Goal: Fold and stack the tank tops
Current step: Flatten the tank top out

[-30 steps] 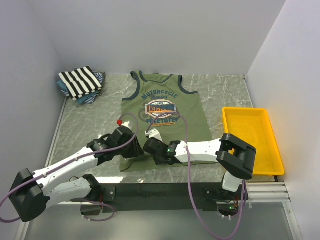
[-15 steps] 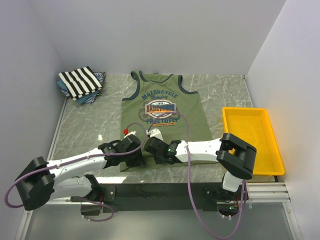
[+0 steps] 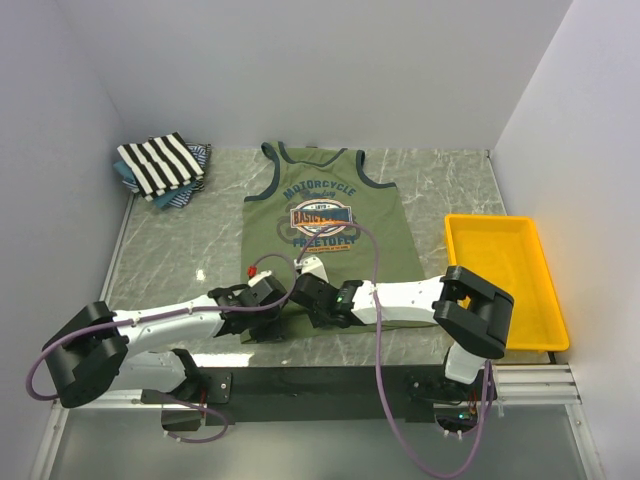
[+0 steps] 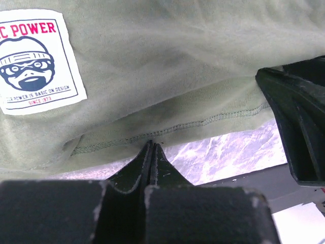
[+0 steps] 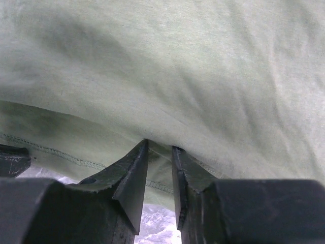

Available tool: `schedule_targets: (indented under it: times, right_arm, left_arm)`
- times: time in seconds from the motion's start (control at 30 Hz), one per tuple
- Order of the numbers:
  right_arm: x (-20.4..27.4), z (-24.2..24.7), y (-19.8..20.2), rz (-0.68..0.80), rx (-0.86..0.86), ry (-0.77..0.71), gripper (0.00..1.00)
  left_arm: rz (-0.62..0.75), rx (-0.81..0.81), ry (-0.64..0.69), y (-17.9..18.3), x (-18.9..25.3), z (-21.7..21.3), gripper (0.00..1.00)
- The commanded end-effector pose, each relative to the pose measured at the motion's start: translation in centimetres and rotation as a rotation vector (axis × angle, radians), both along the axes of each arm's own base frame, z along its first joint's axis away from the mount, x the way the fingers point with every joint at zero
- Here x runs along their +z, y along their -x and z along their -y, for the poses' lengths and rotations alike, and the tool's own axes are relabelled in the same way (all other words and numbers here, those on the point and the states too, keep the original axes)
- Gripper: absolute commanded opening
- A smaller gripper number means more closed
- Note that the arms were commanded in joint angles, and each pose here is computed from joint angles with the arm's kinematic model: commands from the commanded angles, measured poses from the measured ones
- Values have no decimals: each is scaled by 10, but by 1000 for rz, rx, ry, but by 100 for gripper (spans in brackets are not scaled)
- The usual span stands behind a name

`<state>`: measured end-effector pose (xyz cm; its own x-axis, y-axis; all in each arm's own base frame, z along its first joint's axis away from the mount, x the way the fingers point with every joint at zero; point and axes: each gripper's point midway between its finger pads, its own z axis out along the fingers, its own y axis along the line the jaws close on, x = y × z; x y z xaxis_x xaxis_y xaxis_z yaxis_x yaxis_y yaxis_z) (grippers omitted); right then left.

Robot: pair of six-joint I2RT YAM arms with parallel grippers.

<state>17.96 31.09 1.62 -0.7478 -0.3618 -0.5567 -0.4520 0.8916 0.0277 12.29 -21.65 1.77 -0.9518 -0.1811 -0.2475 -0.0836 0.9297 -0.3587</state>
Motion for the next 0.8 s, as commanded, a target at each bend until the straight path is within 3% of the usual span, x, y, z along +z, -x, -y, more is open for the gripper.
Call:
schedule_targets:
  times: [0.0,0.33,0.43,0.6,0.77]
  right_arm:
    - [12,2,-10,49,-27,-21,34]
    - [6,6,-8,48,-41,-12,36]
    - [4,6,-7,37,-51,-30,32]
    - [3,5,-7,26,-66,-47,11]
    - [8,9,-8,24,-72,-59,8]
  left_arm:
    - [-17,16,-57,6,-9,-12,1]
    - [-38,39,-139,12,-15,-32,1]
    - [-41,39,-140,14,-16,-34,1]
    - [-52,46,-150,16,-19,-37,1]
    - [-61,44,-154,19,-21,-38,1]
